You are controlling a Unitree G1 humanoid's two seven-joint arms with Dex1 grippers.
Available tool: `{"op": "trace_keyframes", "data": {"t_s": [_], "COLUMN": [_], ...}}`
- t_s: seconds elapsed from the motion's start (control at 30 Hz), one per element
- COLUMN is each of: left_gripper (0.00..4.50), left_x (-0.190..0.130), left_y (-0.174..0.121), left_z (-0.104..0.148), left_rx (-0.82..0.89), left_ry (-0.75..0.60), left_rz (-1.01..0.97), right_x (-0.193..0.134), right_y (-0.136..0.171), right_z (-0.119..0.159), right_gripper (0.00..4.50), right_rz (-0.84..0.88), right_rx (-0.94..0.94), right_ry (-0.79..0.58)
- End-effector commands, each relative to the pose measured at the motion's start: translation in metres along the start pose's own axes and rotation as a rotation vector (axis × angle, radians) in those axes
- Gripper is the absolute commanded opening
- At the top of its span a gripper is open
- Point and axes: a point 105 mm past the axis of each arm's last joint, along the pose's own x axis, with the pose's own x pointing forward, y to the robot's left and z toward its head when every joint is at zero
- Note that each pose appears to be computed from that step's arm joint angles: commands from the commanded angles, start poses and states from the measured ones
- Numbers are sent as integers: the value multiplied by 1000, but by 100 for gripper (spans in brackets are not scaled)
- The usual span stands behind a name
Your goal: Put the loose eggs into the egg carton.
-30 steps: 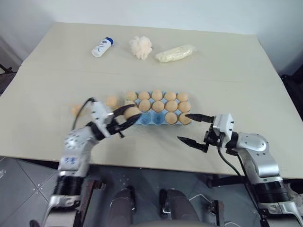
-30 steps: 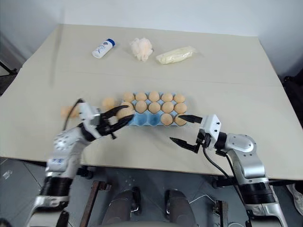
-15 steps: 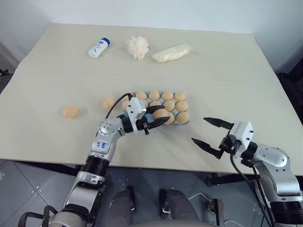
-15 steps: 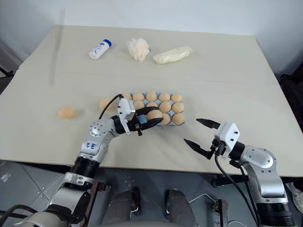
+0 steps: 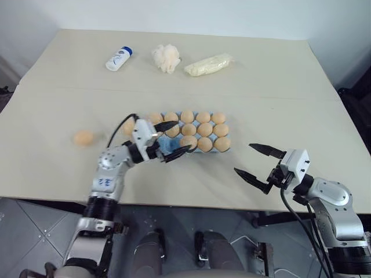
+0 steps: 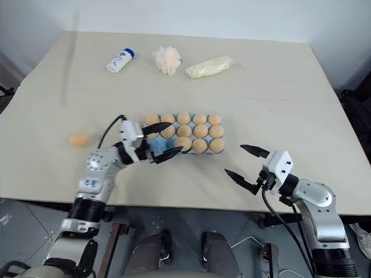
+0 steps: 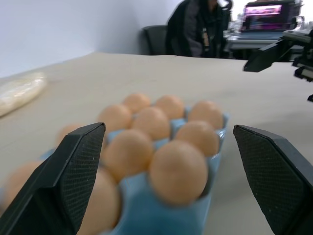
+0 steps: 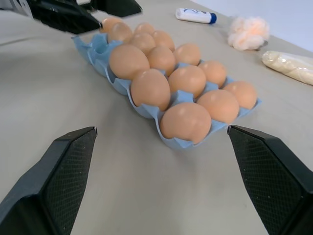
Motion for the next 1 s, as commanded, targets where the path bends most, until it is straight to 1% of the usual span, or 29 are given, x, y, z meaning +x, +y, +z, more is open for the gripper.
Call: {"op": "trace_keyframes", "data": {"t_s": [0.03, 0.1, 0.23, 0.3, 0.37, 0.43, 0.53, 0.67, 0.8, 0.93, 1.0], "left_gripper": [446, 446, 446, 446, 446, 446, 446, 446, 446, 446, 446], "left_x": [-40, -74, -118, -130, -135, -135, -132, -114, -86, -62, -44], "left_y": [14, 27, 35, 32, 27, 21, 22, 38, 61, 72, 78], "left_z": [10, 8, -2, -7, -11, -13, -14, -12, -5, -4, -15], "left_rx": [12, 38, 41, 17, -4, -14, -36, 29, -26, -52, -113], "left_ry": [15, 44, 86, 96, 103, 108, 92, 106, -2, -45, -34], "left_rz": [99, 249, 470, 540, 571, 588, 618, 651, 688, 677, 672], "right_x": [6, 13, 22, 26, 29, 31, 32, 32, 33, 33, 32], "right_y": [1, 2, 3, 3, 5, 6, 6, 4, 5, 5, 6], "right_z": [9, 10, 12, 12, 12, 12, 10, 11, 10, 11, 13], "right_gripper": [450, 450, 450, 450, 450, 450, 450, 450, 450, 450, 450], "right_rz": [35, 61, 88, 98, 111, 124, 139, 116, 105, 87, 81], "right_rx": [-13, -9, -6, -4, 0, 2, 1, 6, 8, 5, 1], "right_ry": [-46, -62, -84, -92, -98, -98, -95, -104, -100, -102, -103]}}
